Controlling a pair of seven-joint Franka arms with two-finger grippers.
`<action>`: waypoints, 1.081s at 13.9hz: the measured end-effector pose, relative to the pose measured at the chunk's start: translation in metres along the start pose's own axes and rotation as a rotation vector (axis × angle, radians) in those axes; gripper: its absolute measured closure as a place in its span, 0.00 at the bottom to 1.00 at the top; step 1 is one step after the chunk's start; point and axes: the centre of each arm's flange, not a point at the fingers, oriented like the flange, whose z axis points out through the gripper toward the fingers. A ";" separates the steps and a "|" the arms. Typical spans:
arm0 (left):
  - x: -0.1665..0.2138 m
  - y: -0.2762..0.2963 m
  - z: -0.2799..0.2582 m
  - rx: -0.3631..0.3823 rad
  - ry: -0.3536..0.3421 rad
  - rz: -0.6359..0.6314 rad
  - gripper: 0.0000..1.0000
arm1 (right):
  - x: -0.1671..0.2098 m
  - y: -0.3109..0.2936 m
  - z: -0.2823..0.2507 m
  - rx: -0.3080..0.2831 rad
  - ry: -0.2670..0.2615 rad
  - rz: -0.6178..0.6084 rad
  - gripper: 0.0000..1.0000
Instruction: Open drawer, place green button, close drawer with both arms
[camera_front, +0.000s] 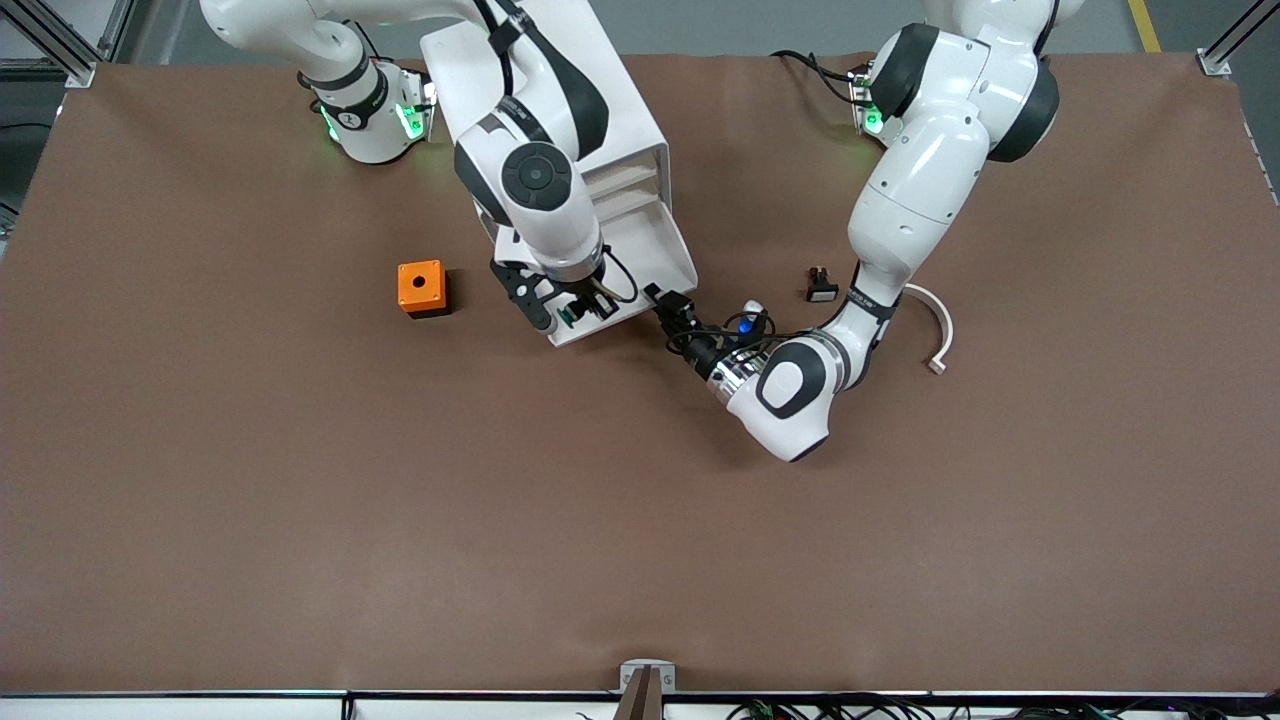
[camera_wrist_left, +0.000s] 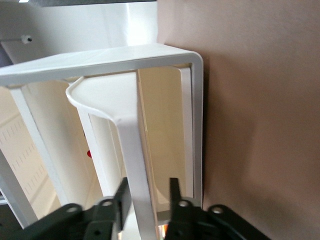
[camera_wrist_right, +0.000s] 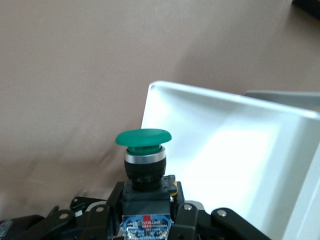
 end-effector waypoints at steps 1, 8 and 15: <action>-0.002 -0.002 -0.002 -0.003 -0.002 0.050 0.48 | -0.004 0.000 0.008 -0.005 0.002 0.017 0.58; -0.029 -0.053 -0.095 -0.167 -0.053 0.557 0.00 | -0.017 0.002 0.035 -0.037 0.013 0.122 0.58; -0.068 -0.125 -0.123 -0.575 0.281 1.110 0.00 | -0.036 0.006 0.053 -0.056 0.023 0.166 0.58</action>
